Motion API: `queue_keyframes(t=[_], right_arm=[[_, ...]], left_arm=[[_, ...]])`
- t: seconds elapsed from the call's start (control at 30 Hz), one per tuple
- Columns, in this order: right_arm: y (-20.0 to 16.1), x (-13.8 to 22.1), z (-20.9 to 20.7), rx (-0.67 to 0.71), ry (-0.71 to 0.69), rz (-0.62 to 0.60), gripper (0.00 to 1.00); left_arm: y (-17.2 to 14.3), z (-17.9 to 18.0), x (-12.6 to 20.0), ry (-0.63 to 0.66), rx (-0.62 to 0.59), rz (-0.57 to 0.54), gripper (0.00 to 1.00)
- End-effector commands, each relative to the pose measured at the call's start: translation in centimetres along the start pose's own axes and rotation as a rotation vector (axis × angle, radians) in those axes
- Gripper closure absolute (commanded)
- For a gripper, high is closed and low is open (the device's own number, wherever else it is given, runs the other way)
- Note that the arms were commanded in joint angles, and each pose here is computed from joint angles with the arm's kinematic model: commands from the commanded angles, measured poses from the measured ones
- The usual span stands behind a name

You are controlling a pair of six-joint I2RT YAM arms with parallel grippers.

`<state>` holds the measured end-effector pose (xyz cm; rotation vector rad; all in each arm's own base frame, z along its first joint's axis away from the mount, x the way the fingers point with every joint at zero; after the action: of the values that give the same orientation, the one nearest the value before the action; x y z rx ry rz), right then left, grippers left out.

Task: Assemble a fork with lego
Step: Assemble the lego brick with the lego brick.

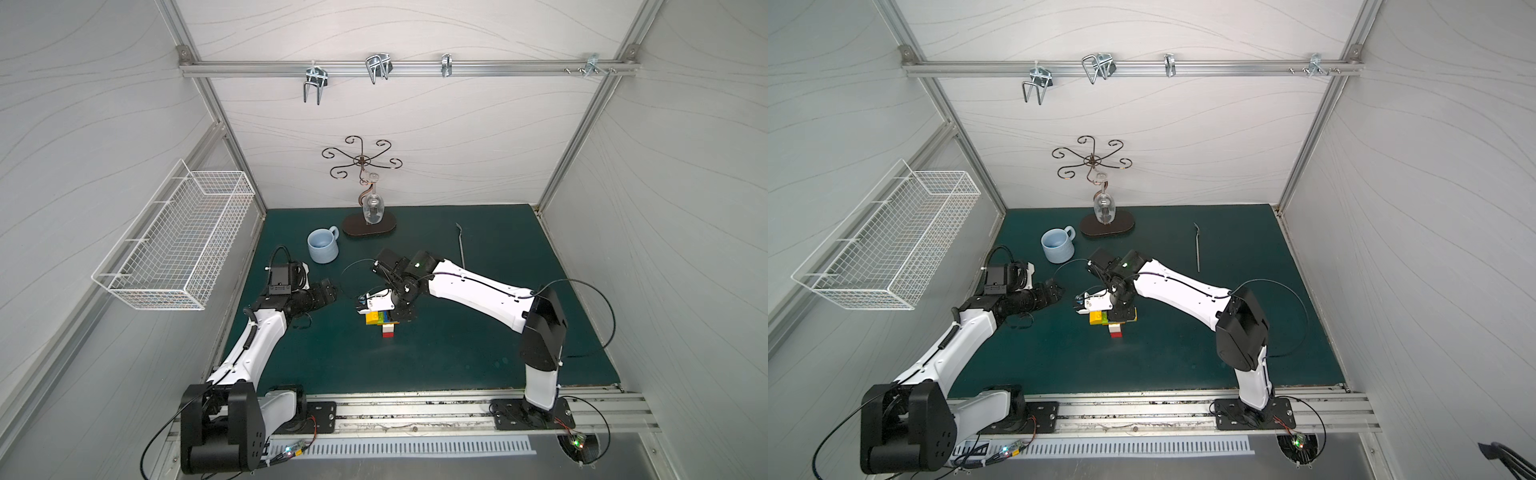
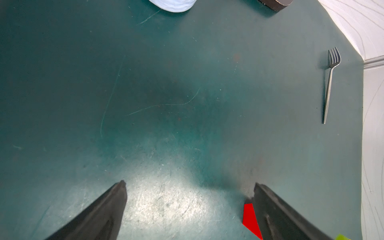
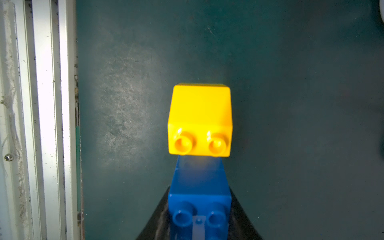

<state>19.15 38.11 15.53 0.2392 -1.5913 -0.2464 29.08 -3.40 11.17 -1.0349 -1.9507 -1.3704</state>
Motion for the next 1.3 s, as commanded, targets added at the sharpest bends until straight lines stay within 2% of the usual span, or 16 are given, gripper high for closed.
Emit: queue_keyframes(t=[0.0,1.0,1.27], right_arm=[[-0.3,-0.6,0.5,-0.006,0.017,0.026,1.00],[-0.7,-2.2,0.6,-0.045,0.025,0.052,1.00],[-1.6,-2.7,0.5,-0.043,0.026,0.119,1.00]], left_arm=[[0.8,0.2,0.0,0.006,0.013,-0.027,0.00],[0.7,0.3,0.0,0.005,0.013,-0.029,0.00],[0.8,0.3,0.1,0.005,0.014,-0.032,0.00]])
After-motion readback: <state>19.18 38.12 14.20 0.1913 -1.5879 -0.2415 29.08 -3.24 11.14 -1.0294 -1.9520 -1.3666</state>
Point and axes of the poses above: each gripper's point midway between its finger pads, its own x axis back along the fingers, its own z axis along the line the jaws close on, y = z × x, the point moved 1 cm from there along x, back along the fingers, and after that the axes turned 15 degrees about -x, right-handed, at the moved point
